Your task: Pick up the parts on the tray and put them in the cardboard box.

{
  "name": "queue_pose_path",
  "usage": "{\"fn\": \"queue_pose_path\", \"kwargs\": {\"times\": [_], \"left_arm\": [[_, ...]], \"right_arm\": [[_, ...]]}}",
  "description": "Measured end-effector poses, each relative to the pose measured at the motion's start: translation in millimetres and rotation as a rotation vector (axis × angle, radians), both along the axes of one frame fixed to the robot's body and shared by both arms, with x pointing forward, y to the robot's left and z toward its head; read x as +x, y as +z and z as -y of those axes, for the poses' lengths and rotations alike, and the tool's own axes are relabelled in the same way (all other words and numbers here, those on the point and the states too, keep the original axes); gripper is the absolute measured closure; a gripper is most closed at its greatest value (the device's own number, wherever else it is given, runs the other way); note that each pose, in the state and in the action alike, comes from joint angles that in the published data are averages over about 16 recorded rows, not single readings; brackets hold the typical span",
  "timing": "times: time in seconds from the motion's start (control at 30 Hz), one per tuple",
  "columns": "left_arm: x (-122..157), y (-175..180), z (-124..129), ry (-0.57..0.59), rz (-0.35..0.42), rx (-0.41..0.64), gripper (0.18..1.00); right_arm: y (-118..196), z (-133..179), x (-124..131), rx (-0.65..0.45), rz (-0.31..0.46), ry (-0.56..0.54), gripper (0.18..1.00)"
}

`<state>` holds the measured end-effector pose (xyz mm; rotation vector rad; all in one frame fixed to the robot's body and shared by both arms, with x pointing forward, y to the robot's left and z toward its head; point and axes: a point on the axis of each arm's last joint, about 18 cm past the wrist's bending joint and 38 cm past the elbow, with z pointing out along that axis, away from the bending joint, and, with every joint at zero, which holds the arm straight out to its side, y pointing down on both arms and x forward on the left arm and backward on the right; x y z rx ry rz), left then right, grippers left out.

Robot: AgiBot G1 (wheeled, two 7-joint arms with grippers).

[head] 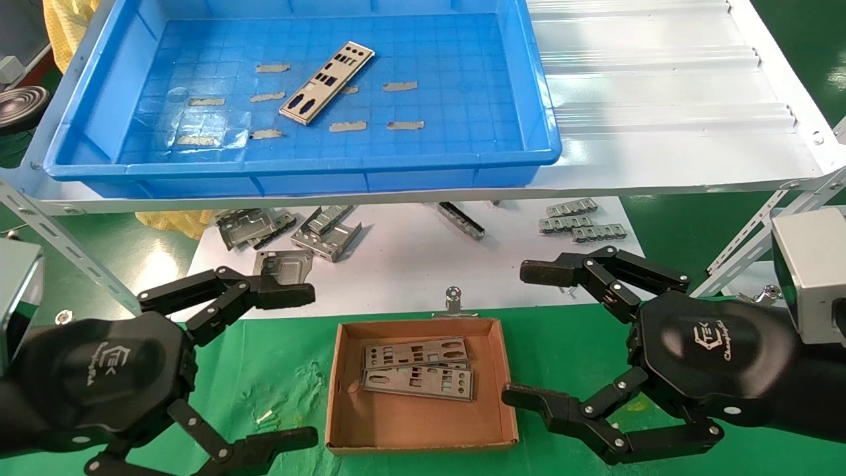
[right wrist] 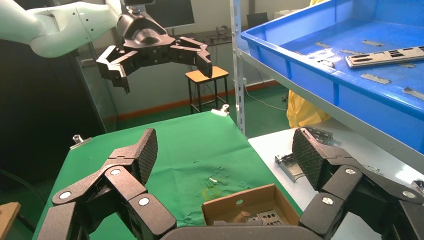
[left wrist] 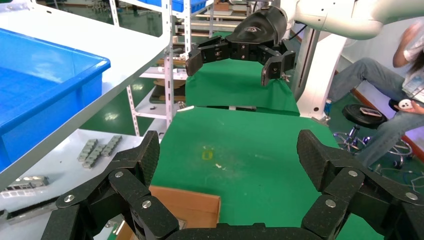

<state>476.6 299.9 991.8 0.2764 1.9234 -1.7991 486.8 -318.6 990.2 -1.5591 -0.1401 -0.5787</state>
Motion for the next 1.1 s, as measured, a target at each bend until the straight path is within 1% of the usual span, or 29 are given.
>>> {"fn": "queue_pose_path", "kwargs": {"times": [1.1], "left_arm": [[0.0, 0.0, 0.0, 0.0, 0.0, 0.0, 0.184]], "right_arm": [[0.0, 0.0, 0.0, 0.0, 0.0, 0.0, 0.179]]}}
